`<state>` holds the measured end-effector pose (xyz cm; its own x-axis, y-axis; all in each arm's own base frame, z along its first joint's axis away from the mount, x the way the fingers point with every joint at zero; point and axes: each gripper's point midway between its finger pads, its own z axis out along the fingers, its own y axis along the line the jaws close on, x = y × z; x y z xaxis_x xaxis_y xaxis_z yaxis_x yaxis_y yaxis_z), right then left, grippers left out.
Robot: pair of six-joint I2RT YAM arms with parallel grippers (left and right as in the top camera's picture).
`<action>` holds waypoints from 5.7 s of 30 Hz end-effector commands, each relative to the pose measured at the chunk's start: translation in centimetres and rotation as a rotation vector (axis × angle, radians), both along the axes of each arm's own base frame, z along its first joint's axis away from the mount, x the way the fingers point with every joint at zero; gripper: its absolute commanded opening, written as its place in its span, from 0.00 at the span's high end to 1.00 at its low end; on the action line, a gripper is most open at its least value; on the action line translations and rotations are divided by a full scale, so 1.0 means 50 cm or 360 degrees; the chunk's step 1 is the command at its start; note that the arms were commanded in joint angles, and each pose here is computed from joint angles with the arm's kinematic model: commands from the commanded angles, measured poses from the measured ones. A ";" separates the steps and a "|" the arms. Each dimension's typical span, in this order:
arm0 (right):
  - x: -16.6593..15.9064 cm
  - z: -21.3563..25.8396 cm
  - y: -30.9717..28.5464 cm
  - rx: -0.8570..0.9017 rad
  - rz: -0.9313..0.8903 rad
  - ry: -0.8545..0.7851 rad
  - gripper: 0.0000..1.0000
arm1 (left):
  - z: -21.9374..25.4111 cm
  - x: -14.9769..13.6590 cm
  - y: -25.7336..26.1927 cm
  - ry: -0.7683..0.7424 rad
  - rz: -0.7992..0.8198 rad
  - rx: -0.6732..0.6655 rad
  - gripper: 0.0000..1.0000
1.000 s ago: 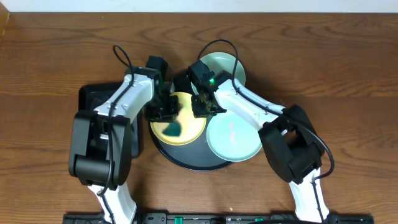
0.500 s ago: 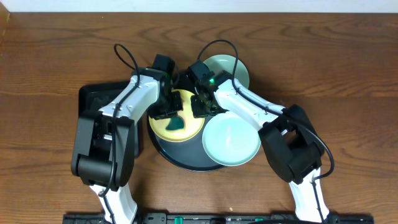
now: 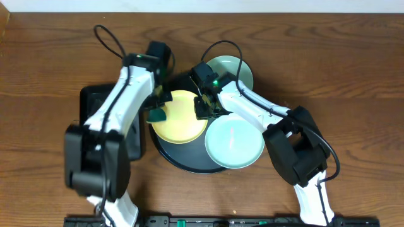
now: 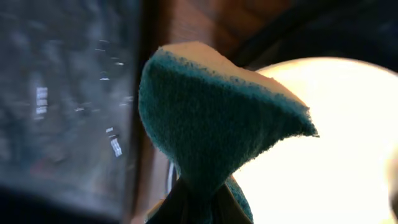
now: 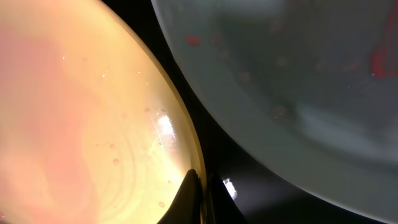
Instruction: Clean dirty plates on tray and stack at the side
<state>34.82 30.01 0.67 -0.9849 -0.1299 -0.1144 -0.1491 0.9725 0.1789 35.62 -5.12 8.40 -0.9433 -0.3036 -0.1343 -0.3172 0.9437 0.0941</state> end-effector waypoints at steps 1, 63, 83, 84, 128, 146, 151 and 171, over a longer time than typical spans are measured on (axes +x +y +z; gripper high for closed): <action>-0.023 -0.040 -0.030 -0.0092 -0.0014 0.0074 0.99 | 0.097 0.017 0.019 -0.0192 -0.0019 0.0010 0.93; -0.003 0.448 -0.071 -0.0976 0.0202 -0.1455 0.99 | 0.180 -0.034 0.208 -0.0266 0.0295 0.0004 0.93; -0.074 0.592 -0.029 -0.1235 0.0122 -0.1955 0.99 | 0.179 -0.035 0.208 -0.0265 0.0295 0.0004 0.93; -0.074 0.593 -0.029 -0.1231 0.0117 -0.1958 0.99 | 0.179 -0.035 0.208 -0.0265 0.0295 0.0004 0.92; 0.059 0.501 -0.387 0.0331 -0.0437 -0.0645 0.99 | 0.178 -0.037 0.208 -0.0257 0.0295 0.0004 0.92; 0.024 0.329 -0.668 0.0013 -0.0843 -0.0419 0.99 | 0.179 -0.033 0.208 -0.0269 0.0296 0.0003 0.93; 0.022 0.245 -0.694 -0.0005 -0.0863 -0.0432 0.99 | 0.179 -0.033 0.208 -0.0270 0.0296 0.0003 0.93; 0.034 0.041 -0.718 -0.0035 -0.0803 -0.0371 0.93 | 0.179 -0.033 0.208 -0.0270 0.0296 0.0003 0.93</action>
